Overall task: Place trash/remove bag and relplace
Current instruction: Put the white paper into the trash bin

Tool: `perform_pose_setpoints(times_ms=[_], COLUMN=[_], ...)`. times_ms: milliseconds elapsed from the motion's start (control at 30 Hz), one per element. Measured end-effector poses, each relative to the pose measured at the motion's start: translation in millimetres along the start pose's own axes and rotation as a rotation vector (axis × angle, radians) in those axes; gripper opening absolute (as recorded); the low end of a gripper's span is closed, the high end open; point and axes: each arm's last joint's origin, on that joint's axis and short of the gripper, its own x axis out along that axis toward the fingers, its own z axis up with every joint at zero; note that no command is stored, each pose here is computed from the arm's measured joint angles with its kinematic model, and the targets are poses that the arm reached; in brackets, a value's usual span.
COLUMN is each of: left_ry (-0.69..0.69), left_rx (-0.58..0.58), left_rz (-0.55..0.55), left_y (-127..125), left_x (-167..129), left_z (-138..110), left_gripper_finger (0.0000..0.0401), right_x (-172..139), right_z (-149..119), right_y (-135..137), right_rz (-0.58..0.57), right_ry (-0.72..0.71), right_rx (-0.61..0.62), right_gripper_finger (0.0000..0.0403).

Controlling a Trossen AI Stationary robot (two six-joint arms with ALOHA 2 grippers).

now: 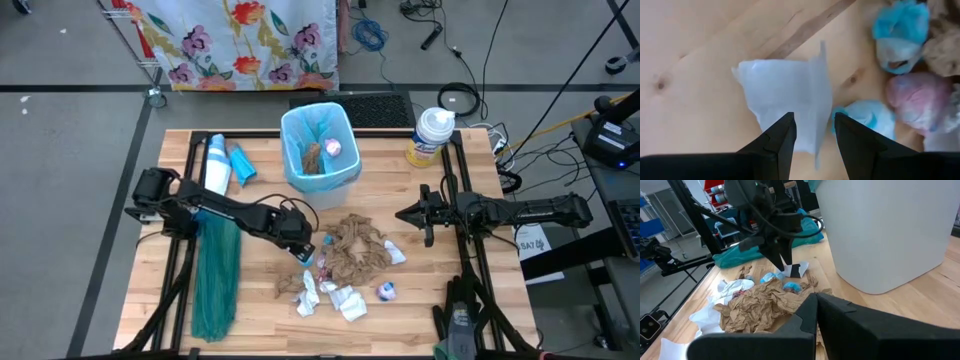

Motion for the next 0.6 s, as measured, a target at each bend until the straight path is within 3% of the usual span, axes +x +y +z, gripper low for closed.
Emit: perform_pose_setpoints(times_ms=[167, 333, 600], left_ry=[0.047, 0.052, 0.045], left_rx=[0.002, 0.013, 0.055], left_rz=[0.02, 0.008, 0.026], left_y=[1, 0, -5], left_x=[13, 6, -55], left_z=[-3, -3, -2], left_gripper_finger=[0.0105, 0.0012, 0.0004], right_x=[0, 0, 0], right_z=[0, 0, 0], right_y=[0, 0, 0], right_rz=[0.0, 0.0, 0.0], right_ry=[0.0, 0.0, 0.0], right_rx=[0.0, 0.0, 0.0], right_gripper_finger=[0.0, 0.0, 0.0])
